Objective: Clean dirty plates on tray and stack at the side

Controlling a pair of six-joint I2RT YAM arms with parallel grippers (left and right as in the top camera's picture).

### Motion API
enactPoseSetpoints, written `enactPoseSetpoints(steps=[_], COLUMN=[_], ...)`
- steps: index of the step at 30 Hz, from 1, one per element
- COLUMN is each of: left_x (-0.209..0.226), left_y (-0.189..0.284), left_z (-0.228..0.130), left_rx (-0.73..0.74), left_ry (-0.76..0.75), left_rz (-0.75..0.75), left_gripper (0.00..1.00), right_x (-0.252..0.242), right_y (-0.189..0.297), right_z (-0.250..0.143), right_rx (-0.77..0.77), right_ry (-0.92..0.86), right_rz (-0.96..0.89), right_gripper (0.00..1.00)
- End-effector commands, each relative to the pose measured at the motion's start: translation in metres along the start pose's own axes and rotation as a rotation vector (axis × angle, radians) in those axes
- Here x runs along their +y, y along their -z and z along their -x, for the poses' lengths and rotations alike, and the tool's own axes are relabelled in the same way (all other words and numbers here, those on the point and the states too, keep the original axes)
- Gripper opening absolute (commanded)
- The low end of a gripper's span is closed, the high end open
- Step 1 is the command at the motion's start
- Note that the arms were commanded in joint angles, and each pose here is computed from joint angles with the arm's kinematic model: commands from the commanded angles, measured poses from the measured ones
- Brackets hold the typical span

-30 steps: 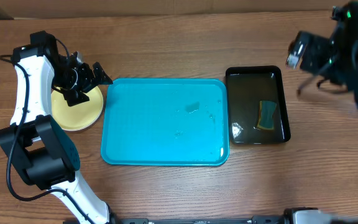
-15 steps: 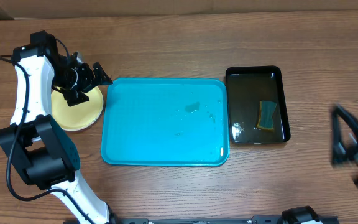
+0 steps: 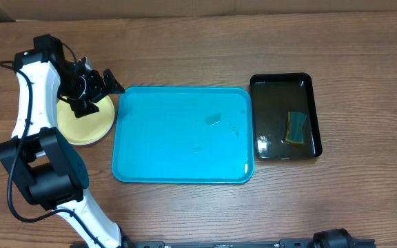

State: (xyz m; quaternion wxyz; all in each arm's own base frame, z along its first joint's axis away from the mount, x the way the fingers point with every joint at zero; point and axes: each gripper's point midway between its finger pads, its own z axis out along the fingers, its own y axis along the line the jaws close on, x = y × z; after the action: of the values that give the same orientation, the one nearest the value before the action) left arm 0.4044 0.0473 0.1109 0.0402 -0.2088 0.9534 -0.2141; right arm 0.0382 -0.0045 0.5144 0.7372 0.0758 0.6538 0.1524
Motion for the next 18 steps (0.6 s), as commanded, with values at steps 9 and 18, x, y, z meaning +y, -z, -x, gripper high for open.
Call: enactPoseSetpoints(steps=[9,18], left_x=[0.002,0.002], left_y=[-0.005,-0.005], left_z=[-0.003,-0.003], left_rx=[0.017,0.017], left_ry=[0.0,0.0], left_rz=[0.005,0.005], left_gripper=[1.0,1.0], right_x=[0.001,-0.006], right_y=[-0.053,-0.108], right_z=[-0.041,-0.106], right_rx=[-0.158,-0.245], right_ry=[0.02,0.023], right_rz=[0.094,0.203], right_gripper=[1.0,1.0])
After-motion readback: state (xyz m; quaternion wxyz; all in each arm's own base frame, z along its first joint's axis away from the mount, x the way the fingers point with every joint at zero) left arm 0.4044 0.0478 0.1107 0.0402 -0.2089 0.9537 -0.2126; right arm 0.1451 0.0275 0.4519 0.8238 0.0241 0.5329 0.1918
